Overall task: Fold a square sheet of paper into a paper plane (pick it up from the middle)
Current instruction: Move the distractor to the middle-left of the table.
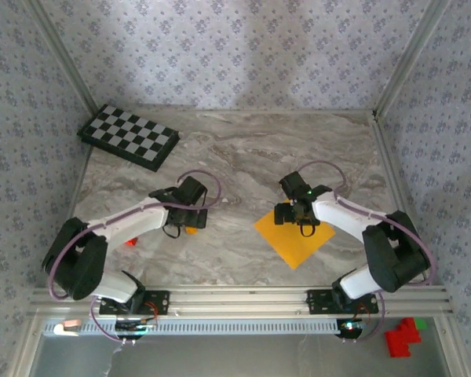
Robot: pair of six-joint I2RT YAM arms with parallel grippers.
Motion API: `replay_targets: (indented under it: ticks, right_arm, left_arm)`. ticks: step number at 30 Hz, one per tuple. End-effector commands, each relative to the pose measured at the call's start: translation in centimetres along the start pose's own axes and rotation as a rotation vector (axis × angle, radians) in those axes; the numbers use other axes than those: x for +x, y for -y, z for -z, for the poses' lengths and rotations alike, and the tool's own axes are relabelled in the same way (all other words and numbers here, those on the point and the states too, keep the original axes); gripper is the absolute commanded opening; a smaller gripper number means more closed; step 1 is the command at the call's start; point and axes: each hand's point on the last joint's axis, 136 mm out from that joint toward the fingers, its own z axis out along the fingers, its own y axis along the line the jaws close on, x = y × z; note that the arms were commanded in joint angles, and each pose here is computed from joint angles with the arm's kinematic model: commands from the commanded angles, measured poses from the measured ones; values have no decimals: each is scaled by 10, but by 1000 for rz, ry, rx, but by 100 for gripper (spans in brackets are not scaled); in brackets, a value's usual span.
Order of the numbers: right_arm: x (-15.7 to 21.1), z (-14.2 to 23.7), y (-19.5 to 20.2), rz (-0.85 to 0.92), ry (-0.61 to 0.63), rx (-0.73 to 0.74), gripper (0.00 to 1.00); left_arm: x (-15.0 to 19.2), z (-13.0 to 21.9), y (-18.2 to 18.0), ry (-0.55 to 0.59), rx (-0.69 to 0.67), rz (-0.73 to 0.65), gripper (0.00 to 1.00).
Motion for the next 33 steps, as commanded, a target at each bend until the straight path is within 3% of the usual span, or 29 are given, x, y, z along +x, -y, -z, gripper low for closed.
replay_targets:
  ticks: [1,10,18,22,27,30,33]
  right_arm:
    - [-2,-8,-11,-25,-13,-50,89]
    - [-1,-31,-26,10,-50,-86,86]
    - [11,-41,-93,180,-108,-204,79]
    - [14,-39,-150,287,-115,-307,76]
    - [6,-18,-213,416,-103,-414,75]
    - [-13,3,-209,374,-56,-453,75]
    - [-32,21,-176,263,-1,-498,78]
  left_arm:
    - [-6,-8,-10,0,-28,20,100]
    - [-6,-24,-42,-7,-76,124,97]
    - [-35,8,-72,143,-35,281,99]
    - [-47,33,-84,243,-16,349,99]
    - [-47,51,-65,260,128,346,99]
    - [-41,60,-42,240,235,313,99]
    - [-31,68,-15,193,274,236,100]
